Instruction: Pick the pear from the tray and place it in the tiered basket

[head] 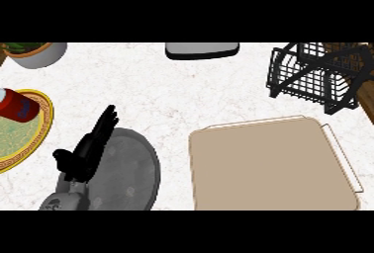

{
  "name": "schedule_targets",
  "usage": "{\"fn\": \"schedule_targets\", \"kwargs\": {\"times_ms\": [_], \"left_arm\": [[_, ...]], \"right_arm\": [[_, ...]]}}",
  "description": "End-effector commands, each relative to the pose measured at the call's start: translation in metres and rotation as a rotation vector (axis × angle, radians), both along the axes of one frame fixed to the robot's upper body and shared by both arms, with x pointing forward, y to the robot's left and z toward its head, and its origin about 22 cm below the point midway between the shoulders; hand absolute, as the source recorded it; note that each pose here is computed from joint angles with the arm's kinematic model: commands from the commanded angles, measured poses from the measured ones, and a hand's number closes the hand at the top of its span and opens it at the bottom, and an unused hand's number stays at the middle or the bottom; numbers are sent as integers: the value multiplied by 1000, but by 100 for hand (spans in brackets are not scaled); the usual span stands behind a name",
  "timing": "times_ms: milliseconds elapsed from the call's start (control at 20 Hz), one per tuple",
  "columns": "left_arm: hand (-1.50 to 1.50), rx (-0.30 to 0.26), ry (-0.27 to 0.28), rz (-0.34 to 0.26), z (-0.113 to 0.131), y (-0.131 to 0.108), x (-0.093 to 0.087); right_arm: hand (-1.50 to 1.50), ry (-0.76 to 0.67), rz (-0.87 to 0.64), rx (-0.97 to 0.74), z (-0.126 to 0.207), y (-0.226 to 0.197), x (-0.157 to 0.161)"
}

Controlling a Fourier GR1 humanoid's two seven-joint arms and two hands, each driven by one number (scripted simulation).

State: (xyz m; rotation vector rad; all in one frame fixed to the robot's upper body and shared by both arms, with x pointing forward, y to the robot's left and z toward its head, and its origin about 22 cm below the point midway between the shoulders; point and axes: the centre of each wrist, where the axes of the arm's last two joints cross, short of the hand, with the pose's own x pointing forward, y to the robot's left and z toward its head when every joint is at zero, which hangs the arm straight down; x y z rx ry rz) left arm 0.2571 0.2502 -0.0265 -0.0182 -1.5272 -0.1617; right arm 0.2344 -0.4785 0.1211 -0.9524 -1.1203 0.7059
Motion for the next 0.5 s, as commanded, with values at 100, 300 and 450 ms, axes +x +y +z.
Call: {"fn": "schedule_targets", "kwargs": {"times_ms": [100, 300, 450], "left_arm": [[0, 6, -9, -54, -3, -5, 0], [0, 1, 6, -91, -1, -24, 15], [0, 25, -21, -84, 8, -20, 10]], "right_arm": [[150, -334, -71, 137, 62, -89, -43], [150, -357, -56, 155, 127, -101, -26], [150, -333, -51, 144, 120, -101, -13]]}}
